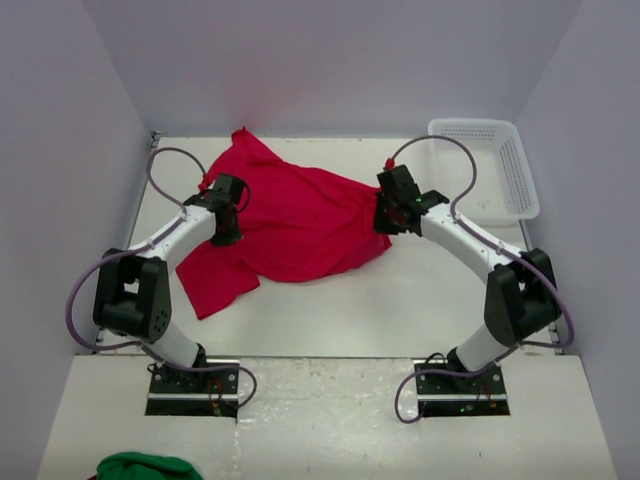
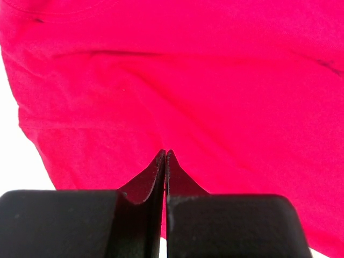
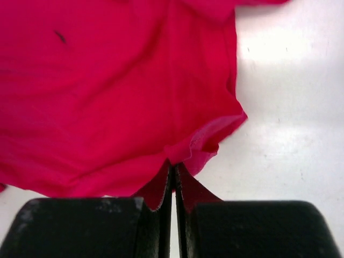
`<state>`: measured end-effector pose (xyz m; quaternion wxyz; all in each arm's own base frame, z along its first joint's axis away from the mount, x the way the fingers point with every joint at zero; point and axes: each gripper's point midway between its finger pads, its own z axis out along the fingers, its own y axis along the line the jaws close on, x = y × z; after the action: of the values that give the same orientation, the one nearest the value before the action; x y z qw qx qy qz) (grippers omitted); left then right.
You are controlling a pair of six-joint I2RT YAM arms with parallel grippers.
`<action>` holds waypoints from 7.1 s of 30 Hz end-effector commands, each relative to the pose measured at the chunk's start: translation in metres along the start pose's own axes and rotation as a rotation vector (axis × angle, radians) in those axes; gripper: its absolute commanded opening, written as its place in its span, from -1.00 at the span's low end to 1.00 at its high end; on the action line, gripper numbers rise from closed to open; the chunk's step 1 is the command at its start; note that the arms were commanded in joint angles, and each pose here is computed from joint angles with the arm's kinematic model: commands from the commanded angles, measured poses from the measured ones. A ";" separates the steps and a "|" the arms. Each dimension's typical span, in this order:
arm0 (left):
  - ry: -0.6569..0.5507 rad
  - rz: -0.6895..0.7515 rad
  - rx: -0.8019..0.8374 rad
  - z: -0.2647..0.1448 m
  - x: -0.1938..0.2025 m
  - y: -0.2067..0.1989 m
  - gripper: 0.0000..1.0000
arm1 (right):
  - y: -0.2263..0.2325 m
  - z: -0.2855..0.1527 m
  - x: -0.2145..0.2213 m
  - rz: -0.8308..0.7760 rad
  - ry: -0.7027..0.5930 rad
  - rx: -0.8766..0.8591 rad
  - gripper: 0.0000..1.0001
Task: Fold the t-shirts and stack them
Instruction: Flatten out the tshirt
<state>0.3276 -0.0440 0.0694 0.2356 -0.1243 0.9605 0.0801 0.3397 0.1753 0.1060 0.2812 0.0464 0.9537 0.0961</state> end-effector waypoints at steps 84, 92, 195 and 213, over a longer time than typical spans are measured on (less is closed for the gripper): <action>-0.078 0.036 0.068 -0.026 -0.018 -0.008 -1.00 | -0.019 0.074 0.056 0.044 0.191 0.055 -0.52; -0.065 0.038 0.065 -0.023 -0.013 -0.007 -1.00 | -0.026 0.060 0.046 0.034 0.145 0.096 -0.31; 0.089 -0.391 0.035 -0.083 0.053 0.080 -1.00 | 0.017 -0.060 -0.019 -0.015 -0.159 -0.163 -1.00; -0.744 -0.389 0.003 -0.299 -0.080 0.157 -1.00 | -0.027 -0.179 -0.098 0.004 -0.456 0.089 -1.00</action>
<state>0.2308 0.0477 0.3435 0.5342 -0.2733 0.7987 0.0440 0.3248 0.1307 0.2711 0.4584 0.0611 0.8823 0.0873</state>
